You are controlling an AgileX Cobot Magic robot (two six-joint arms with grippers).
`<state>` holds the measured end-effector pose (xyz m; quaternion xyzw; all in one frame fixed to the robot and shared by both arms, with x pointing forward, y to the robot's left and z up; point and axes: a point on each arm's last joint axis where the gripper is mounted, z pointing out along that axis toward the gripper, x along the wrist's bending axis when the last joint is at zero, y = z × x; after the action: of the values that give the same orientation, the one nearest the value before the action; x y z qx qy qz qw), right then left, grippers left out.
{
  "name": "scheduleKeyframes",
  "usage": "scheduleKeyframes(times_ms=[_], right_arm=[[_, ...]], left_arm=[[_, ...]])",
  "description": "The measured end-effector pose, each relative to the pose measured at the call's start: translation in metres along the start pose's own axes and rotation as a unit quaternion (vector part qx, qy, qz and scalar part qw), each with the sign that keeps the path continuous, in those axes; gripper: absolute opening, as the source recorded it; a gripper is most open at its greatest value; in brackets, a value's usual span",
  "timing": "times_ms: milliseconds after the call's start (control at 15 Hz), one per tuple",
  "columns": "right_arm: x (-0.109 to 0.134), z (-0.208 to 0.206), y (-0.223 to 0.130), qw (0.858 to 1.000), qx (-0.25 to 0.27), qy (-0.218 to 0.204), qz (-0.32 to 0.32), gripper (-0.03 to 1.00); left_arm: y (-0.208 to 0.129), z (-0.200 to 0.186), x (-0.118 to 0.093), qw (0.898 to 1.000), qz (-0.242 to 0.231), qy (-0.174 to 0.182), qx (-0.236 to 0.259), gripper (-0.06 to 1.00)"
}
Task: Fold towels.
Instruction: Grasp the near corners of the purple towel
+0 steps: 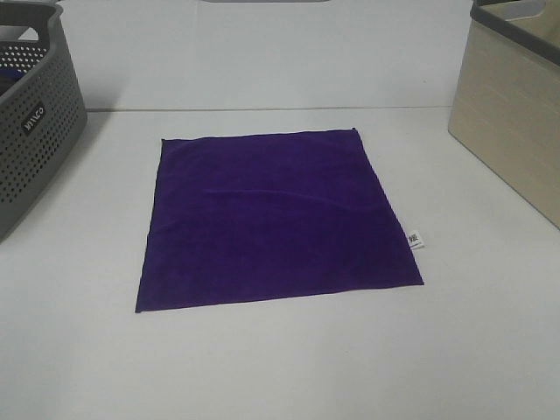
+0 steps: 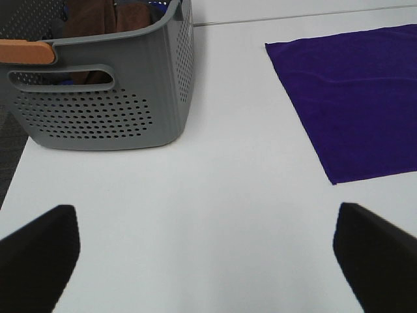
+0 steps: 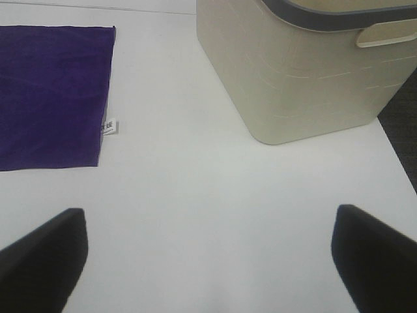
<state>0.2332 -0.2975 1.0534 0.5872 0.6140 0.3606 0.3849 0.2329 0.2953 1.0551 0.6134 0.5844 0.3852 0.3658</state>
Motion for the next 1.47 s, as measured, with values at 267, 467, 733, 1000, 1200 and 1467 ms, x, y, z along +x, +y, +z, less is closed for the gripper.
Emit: scheduleKeyframes(times_ms=[267, 467, 733, 1000, 1200, 1467], right_arm=[[0.0, 0.0, 0.0, 1.0, 0.0, 0.0, 0.0, 0.99], [-0.0002, 0.0, 0.0, 1.0, 0.0, -0.001, 0.0, 0.99], [-0.0009, 0.0, -0.0001, 1.0, 0.0, -0.005, -0.003, 0.99], [-0.0009, 0.0, -0.0001, 1.0, 0.0, -0.005, -0.003, 0.99], [-0.0009, 0.0, -0.0001, 1.0, 0.0, -0.005, -0.003, 0.99], [-0.0009, 0.0, -0.0001, 1.0, 0.0, -0.005, -0.003, 0.99]], left_arm=[[0.0, 0.0, 0.0, 1.0, 0.0, 0.0, 0.0, 0.99], [0.0002, 0.0, -0.0019, 1.0, -0.006, -0.01, -0.001, 0.99], [0.0003, 0.0, -0.0026, 1.0, -0.008, -0.014, -0.002, 0.99], [0.0003, 0.0, -0.0026, 1.0, -0.005, -0.014, -0.002, 0.99], [0.0003, 0.0, -0.0027, 1.0, -0.005, -0.015, -0.002, 0.99], [0.0004, 0.0, -0.0031, 1.0, -0.006, -0.017, -0.002, 0.99]])
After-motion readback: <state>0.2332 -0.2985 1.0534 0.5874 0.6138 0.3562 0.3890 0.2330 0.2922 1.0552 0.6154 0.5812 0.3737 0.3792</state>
